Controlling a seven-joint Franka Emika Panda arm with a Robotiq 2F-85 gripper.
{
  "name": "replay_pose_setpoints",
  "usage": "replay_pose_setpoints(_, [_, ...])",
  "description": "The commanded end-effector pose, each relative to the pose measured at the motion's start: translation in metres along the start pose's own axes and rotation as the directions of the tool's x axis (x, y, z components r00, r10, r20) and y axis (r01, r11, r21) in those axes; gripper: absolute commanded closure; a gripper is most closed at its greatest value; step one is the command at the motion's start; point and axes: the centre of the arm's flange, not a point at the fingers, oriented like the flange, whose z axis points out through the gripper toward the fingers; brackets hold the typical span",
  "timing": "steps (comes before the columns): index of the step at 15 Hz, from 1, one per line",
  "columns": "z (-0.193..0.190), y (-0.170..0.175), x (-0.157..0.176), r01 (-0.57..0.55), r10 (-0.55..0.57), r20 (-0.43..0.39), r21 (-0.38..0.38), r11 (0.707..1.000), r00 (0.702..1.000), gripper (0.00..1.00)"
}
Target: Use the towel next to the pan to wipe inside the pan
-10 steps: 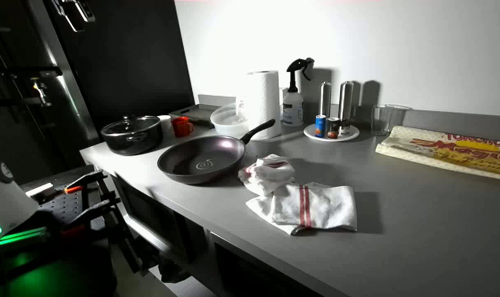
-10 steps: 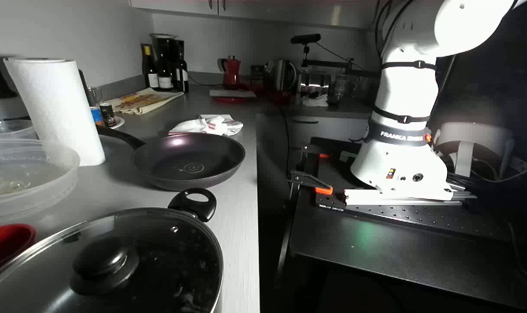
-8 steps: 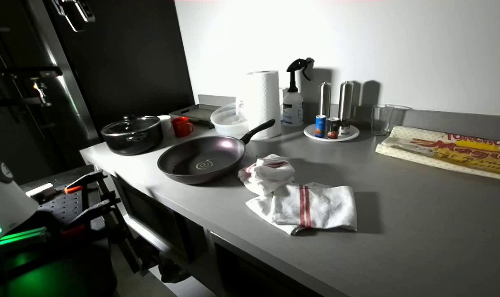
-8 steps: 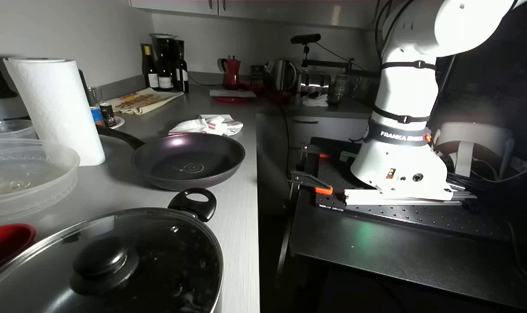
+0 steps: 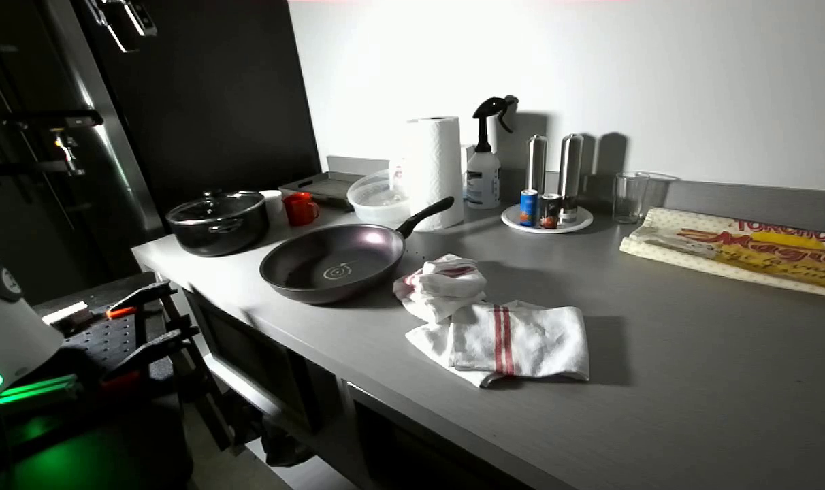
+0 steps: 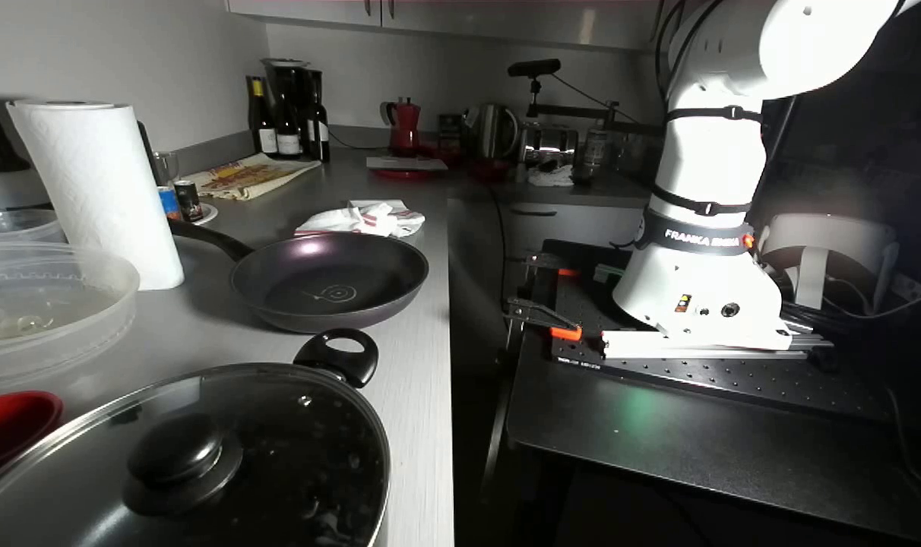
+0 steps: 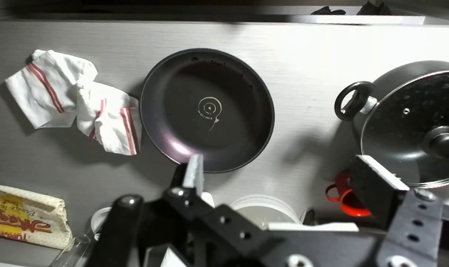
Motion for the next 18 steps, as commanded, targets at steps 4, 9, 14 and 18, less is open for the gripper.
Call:
replay_pose_setpoints(4, [0.0, 0.0, 0.0, 0.0, 0.0, 0.0, 0.0, 1.0, 1.0, 0.0])
replay_pose_setpoints(9, [0.014, 0.016, 0.025, -0.033, 0.033, 0.04, 0.011, 0.999, 0.999, 0.0])
replay_pose_setpoints(14, [0.046, 0.05, 0.068, -0.12, 0.116, 0.072, 0.05, 0.991, 0.991, 0.0])
replay_pose_setpoints(18, [0.082, 0.092, 0.108, -0.217, 0.207, 0.113, 0.084, 0.973, 0.972, 0.0])
